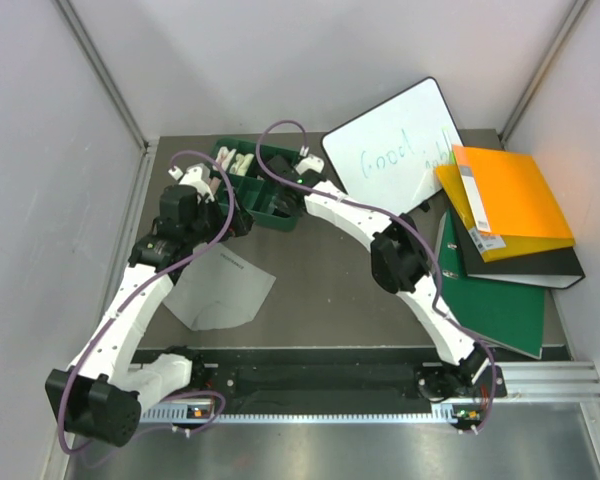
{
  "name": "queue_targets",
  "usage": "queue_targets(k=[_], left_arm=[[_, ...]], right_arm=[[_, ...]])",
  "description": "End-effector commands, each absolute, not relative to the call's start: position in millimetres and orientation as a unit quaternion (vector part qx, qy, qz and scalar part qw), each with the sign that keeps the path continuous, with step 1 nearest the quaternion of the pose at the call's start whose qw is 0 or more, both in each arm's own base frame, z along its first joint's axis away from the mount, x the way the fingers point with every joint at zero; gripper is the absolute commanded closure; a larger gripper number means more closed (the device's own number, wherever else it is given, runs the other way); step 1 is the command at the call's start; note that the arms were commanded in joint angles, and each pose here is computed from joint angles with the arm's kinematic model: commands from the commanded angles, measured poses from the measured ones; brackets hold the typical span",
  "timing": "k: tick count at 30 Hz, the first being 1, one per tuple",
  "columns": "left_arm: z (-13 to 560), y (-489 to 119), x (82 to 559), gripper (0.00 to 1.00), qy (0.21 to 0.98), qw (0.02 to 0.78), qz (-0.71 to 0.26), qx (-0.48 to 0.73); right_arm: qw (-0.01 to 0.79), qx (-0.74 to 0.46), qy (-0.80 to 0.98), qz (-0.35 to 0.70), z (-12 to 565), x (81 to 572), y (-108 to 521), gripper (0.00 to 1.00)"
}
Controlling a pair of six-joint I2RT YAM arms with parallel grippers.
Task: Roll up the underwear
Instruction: Place the underwear in the storage box.
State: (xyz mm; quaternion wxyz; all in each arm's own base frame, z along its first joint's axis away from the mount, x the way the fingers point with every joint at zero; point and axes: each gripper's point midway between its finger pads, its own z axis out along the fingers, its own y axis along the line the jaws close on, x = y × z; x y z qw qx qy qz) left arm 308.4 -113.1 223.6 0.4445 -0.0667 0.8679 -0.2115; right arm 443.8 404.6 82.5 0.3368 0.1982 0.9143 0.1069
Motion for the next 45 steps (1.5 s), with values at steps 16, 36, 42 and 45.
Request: queue_targets(k=[16, 36, 42, 45], left_arm=[[228.9, -108.7, 312.9, 0.01, 0.86, 0.465, -0.202, -0.063], [228.9, -93.8, 309.9, 0.01, 0.856, 0.482, -0.176, -0.066], [231.7, -70.0, 306.1, 0.01, 0.851, 0.507, -0.118, -0.073], [233.4, -65.6, 303.9, 0.01, 0.847, 0.517, -0.106, -0.061]], right_arm=[[0.36, 0.172, 0.908, 0.128, 107.4, 452.8, 406.9, 0.54], [0.475, 0.064, 0.848, 0.228, 241.1, 433.6, 435.4, 0.47], [0.483, 0.005, 0.839, 0.249, 265.0, 397.8, 414.5, 0.47], [0.456, -0.034, 0.852, 0.256, 248.9, 370.1, 404.1, 0.47]])
